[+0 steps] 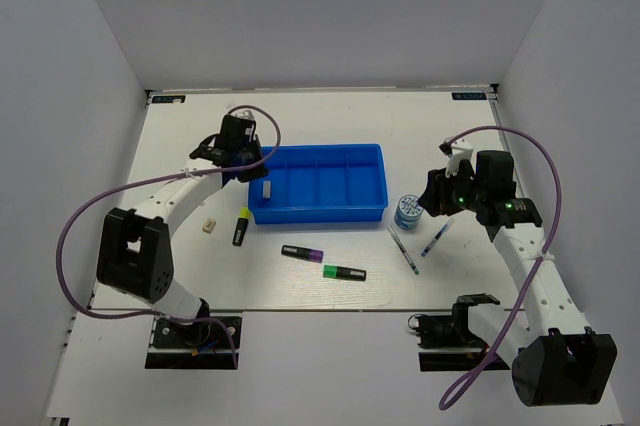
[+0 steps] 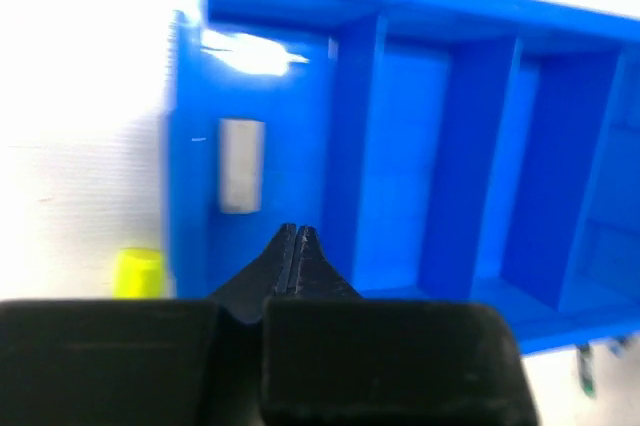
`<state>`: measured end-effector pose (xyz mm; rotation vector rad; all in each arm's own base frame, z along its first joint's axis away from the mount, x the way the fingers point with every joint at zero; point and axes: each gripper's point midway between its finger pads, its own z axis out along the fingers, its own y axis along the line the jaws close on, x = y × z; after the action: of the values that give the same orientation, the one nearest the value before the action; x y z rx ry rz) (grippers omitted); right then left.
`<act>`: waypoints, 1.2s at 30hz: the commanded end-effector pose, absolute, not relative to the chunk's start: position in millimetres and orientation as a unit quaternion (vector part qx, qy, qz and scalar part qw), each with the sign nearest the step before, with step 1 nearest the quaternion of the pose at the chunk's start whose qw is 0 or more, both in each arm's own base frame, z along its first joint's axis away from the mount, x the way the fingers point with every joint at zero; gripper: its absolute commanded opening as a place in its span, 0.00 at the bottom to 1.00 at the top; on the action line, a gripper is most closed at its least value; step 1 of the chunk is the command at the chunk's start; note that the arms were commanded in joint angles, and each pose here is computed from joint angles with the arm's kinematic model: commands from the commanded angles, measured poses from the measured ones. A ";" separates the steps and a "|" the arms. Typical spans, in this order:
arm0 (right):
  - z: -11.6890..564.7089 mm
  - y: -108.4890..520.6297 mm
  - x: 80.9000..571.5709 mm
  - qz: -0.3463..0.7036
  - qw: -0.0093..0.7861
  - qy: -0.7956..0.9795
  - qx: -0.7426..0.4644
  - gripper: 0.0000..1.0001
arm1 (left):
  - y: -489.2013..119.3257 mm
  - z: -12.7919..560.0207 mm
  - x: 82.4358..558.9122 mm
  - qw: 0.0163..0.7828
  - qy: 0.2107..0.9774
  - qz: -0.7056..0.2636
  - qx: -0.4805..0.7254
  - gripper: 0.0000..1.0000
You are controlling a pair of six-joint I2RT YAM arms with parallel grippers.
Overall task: Sort the stationery into containers
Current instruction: Place the stationery in the storage box, then pick up the stationery from the center of the board.
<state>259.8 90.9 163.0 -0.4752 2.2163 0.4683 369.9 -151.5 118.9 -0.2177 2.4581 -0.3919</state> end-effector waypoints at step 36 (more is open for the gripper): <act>168.8 89.7 265.4 0.179 0.411 0.872 -0.195 0.53 | 12.0 38.0 287.6 0.137 0.900 0.008 -0.415 0.69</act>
<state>259.7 90.8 162.8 -0.4758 2.2172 0.4678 275.8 4.7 29.1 -1.1841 2.6503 -0.0014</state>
